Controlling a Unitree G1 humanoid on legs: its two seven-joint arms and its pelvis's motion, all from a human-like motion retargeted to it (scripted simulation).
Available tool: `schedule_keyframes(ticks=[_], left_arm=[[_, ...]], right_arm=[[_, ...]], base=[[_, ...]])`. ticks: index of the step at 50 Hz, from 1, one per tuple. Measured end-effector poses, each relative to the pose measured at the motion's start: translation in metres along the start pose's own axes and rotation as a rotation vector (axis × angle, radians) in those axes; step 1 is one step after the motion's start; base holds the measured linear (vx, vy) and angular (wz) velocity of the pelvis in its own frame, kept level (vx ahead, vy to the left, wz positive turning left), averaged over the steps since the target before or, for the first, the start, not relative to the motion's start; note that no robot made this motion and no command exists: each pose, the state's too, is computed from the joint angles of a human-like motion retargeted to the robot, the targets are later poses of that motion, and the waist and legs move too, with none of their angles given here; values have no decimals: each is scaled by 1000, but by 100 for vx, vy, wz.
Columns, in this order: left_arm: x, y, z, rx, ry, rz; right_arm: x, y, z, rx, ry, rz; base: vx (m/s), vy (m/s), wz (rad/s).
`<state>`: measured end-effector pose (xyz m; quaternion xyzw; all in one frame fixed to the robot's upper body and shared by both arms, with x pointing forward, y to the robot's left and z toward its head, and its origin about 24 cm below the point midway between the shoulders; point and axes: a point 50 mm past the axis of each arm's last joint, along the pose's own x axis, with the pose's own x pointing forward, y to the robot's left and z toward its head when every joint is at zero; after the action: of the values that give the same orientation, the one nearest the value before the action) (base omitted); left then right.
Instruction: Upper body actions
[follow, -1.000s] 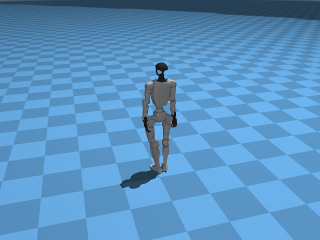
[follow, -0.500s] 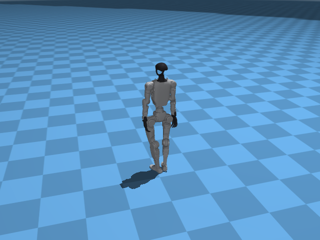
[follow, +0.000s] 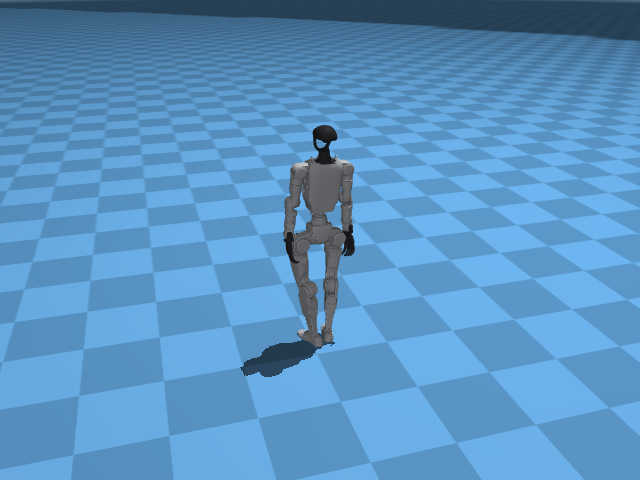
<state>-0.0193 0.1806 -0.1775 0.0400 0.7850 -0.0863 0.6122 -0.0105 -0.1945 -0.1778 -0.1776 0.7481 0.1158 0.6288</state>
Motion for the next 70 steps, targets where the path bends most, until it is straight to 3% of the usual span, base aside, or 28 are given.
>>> schedule_keyframes(ticks=[17, 30, 35, 46, 58, 70], left_arm=[[-10, 20, 36, 15, -138, 105], [-2, 15, -2, -79, -16, 77], [-6, 22, 13, -73, -69, 95], [-8, 31, 11, -135, -60, 96], [-5, 23, 9, -162, -59, 80], [-4, 21, 5, -82, -48, 84]], right_arm=[[0, -8, -6, 16, 16, -24], [2, -3, -14, 74, 11, -11], [1, -6, -5, 119, -38, -23], [-5, -26, 35, -27, -160, -102], [1, -10, -9, 69, -8, -43], [0, -15, 1, 41, -48, -36]], base=[[-10, -3, 18], [9, 13, 12], [0, 16, -27], [-6, 10, -67], [6, -6, 24], [2, -1, 0]])
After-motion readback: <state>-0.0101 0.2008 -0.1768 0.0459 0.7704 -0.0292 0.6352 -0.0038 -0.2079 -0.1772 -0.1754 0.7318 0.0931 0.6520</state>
